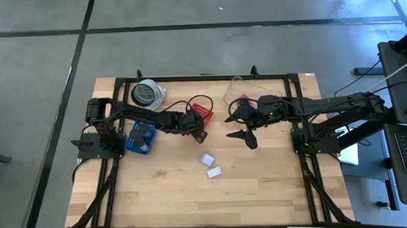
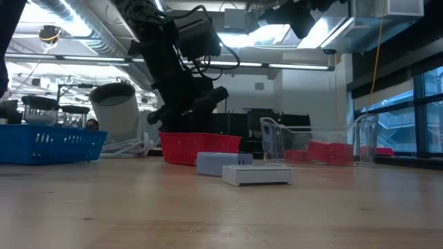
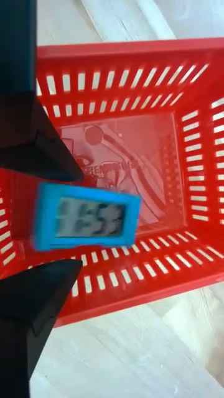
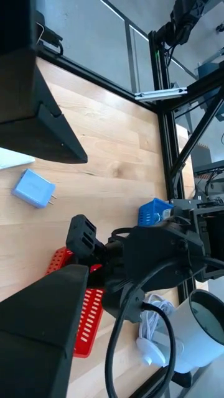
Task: Pick & Place Office items
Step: Put the blue digital clock into the red bin, then put the light blue charger adapter into the white bin
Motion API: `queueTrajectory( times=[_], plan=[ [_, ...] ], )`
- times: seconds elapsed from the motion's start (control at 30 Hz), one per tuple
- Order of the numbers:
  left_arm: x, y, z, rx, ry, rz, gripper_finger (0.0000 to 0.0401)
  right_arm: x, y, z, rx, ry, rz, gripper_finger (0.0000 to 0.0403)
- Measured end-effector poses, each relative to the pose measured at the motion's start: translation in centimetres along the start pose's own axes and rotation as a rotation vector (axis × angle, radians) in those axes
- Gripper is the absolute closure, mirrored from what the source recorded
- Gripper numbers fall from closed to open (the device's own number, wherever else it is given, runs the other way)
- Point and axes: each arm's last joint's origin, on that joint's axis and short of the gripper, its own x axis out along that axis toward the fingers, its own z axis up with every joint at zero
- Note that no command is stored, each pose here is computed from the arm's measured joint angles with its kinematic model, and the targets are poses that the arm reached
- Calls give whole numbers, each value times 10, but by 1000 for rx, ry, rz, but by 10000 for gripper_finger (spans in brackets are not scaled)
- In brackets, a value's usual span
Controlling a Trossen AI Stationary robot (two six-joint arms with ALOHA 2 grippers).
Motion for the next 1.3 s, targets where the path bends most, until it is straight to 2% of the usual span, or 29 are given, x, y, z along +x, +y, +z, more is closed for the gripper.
queueTrajectory(
  times=[0.13, 0.3, 0.47, 0.6, 0.73, 0.93, 1.1, 1.3],
  plan=[
    [0, 0, 0, 8, 14, -15, 167, 0, 0, 0, 1, 0, 0, 120],
    [-11, -7, 9, 89, 12, -43, 156, 0, 0, 0, 3, 1, 1, 120],
    [-45, -24, 23, 159, -107, -80, 161, 0, 1, -1, 2, 14, 6, 120],
    [-84, -32, 20, 201, -164, -94, 162, 2, 10, -3, -18, 22, 36, 120],
    [-128, -35, 7, 198, -216, -130, 163, 17, 23, -9, -44, 50, 78, 120],
    [-181, -43, -19, 209, -331, -196, 164, 62, 33, -28, -49, 115, 103, 120],
    [-209, -47, -36, 223, -387, -256, 164, 96, 36, -45, 13, 148, 99, 120],
    [-225, -52, -55, 252, -406, -304, 164, 125, 46, -66, -1, 180, 122, 96]
  ],
)
